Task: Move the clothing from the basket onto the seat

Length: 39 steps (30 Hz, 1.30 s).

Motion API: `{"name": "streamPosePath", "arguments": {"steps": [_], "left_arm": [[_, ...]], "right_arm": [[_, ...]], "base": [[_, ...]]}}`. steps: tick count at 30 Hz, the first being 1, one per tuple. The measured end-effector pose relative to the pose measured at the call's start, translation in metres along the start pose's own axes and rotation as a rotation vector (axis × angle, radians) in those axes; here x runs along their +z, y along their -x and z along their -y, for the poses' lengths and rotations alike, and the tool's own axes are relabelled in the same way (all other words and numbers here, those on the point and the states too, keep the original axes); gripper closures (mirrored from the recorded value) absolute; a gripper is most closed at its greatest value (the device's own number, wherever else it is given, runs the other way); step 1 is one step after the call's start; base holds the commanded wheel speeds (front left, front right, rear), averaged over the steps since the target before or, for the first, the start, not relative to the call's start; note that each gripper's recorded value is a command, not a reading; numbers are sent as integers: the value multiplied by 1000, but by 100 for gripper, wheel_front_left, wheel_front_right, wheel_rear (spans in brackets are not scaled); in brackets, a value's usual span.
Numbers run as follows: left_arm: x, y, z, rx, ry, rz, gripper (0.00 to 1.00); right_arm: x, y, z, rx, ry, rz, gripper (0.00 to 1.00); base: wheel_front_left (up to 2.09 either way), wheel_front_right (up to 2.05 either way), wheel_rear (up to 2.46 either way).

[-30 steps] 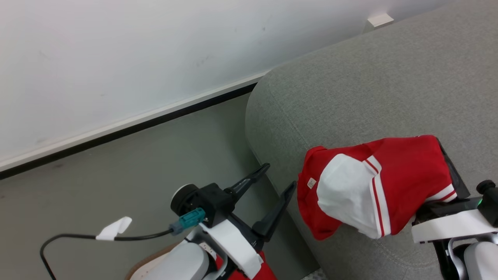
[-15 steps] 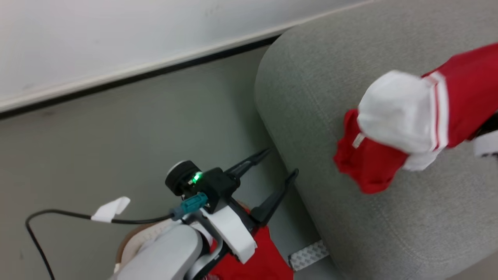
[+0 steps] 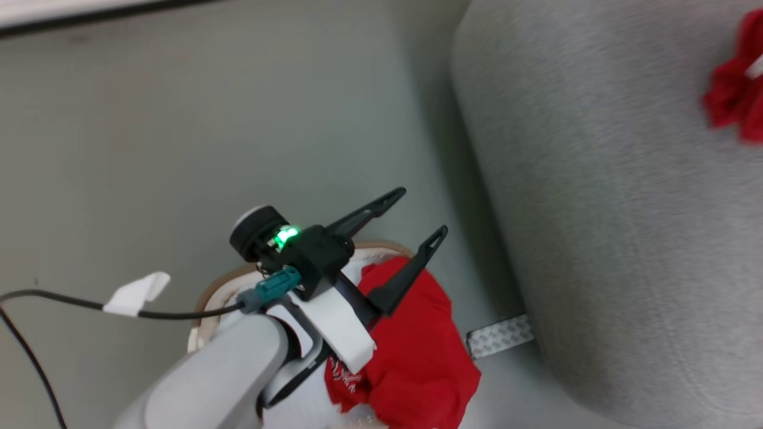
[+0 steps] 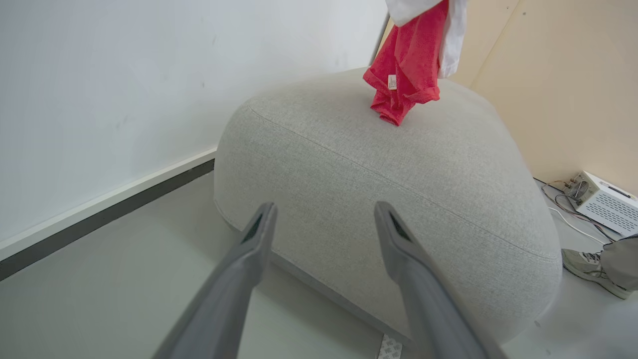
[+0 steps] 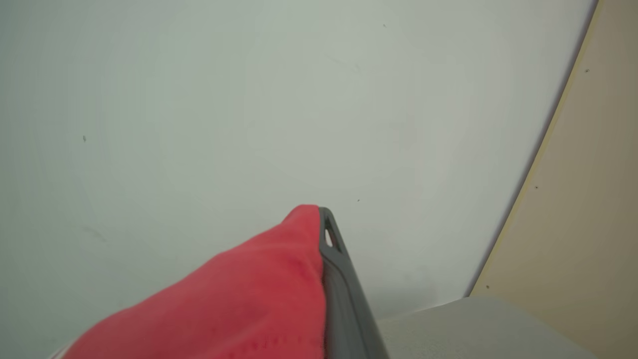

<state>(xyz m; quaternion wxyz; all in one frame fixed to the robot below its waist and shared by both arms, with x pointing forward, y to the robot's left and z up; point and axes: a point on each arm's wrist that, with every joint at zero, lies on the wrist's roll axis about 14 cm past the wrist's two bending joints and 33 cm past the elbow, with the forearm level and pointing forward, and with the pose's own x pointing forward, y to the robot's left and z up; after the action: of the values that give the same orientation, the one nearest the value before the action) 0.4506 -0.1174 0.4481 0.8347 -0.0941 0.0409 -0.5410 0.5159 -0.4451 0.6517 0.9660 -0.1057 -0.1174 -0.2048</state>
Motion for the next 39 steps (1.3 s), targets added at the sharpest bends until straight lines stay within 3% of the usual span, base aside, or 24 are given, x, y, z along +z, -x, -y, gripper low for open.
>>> {"name": "streamPosePath", "arguments": {"steps": [4, 8, 12, 17, 19, 21, 22, 23, 24, 35, 39], "left_arm": [[-20, 10, -23, 42, 14, -27, 0], [-39, 24, -40, 90, 37, -56, 0], [-49, 34, -51, 127, 49, -72, 0], [-50, 41, -57, 153, 47, -74, 0], [-49, 42, -58, 160, 41, -72, 0], [-47, 42, -59, 167, 37, -70, 0], [-46, 42, -59, 168, 35, -68, 0], [-44, 42, -59, 171, 33, -66, 0], [-43, 42, -59, 172, 33, -65, 0], [-12, 45, -38, 198, 12, -28, 0], [3, 51, -31, 227, -4, -11, 0]], "right_arm": [[-24, -28, -16, 25, 67, -57, 100], [-89, -32, -34, 59, 137, -226, 100], [-158, -13, -39, 57, 147, -417, 100], [-232, 37, -38, 58, 175, -686, 100], [-244, 50, -40, 70, 184, -743, 82], [-247, 56, -46, 84, 177, -758, 79], [-248, 58, -48, 91, 179, -767, 72], [-249, 61, -48, 93, 177, -785, 59], [-250, 64, -49, 94, 173, -800, 0], [-221, 102, -38, 158, 202, -884, 0], [-201, 118, -33, 175, 152, -894, 0]], "base": [[0, 0, 0], [0, 0, 0], [0, 0, 0], [0, 0, 0], [0, 0, 0], [0, 0, 0], [0, 0, 0], [0, 0, 0], [0, 0, 0], [0, 0, 0], [0, 0, 0]]}}
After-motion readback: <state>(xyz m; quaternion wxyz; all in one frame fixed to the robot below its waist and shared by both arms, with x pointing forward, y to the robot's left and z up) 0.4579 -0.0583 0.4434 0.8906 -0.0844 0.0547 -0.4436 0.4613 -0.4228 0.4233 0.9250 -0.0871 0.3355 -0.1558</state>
